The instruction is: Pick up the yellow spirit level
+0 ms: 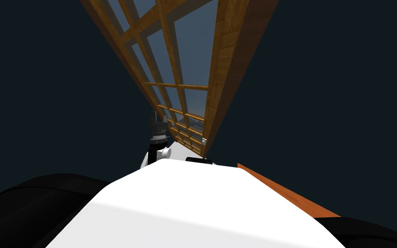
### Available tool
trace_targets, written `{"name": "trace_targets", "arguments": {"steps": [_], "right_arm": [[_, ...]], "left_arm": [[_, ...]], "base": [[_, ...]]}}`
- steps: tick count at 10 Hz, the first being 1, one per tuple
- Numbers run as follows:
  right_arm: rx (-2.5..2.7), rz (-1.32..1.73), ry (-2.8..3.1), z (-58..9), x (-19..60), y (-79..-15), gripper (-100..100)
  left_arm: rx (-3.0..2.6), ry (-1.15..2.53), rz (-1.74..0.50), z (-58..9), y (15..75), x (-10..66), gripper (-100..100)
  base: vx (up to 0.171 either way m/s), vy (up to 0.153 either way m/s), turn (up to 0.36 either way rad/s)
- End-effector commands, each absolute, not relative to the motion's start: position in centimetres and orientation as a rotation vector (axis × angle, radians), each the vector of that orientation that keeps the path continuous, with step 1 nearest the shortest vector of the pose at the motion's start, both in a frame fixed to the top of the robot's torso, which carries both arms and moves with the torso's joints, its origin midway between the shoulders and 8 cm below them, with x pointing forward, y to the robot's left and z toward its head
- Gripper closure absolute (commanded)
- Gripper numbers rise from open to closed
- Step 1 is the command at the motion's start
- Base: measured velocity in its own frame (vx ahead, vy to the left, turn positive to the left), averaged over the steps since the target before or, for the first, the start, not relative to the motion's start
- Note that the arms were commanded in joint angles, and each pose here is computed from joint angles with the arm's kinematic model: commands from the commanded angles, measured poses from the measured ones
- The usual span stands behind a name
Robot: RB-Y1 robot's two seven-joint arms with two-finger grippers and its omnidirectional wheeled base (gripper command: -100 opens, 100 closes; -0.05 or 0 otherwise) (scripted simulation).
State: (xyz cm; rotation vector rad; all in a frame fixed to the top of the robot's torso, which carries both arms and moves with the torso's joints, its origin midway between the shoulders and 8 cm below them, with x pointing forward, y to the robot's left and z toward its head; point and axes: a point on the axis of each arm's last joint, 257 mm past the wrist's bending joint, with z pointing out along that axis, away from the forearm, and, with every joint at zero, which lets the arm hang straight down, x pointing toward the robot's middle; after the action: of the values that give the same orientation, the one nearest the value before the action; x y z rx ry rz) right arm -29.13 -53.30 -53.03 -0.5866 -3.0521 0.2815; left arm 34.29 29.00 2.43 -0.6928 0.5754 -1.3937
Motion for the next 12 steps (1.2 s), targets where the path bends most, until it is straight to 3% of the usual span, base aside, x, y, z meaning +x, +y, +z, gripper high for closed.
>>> {"name": "trace_targets", "arguments": {"steps": [1,12], "right_arm": [[-0.6,0.287,-3.055,-53.1,-29.1,-53.3,-100],[-0.61,0.293,-3.028,-53.9,-31.8,-49.7,-100]], "left_arm": [[-0.693,0.575,-1.394,2.4,29.0,34.3,0],[-0.693,0.575,-1.394,2.4,29.0,34.3,0]], "base": [[0.001,-0.009,-0.006],[-0.002,-0.016,0.015]]}}
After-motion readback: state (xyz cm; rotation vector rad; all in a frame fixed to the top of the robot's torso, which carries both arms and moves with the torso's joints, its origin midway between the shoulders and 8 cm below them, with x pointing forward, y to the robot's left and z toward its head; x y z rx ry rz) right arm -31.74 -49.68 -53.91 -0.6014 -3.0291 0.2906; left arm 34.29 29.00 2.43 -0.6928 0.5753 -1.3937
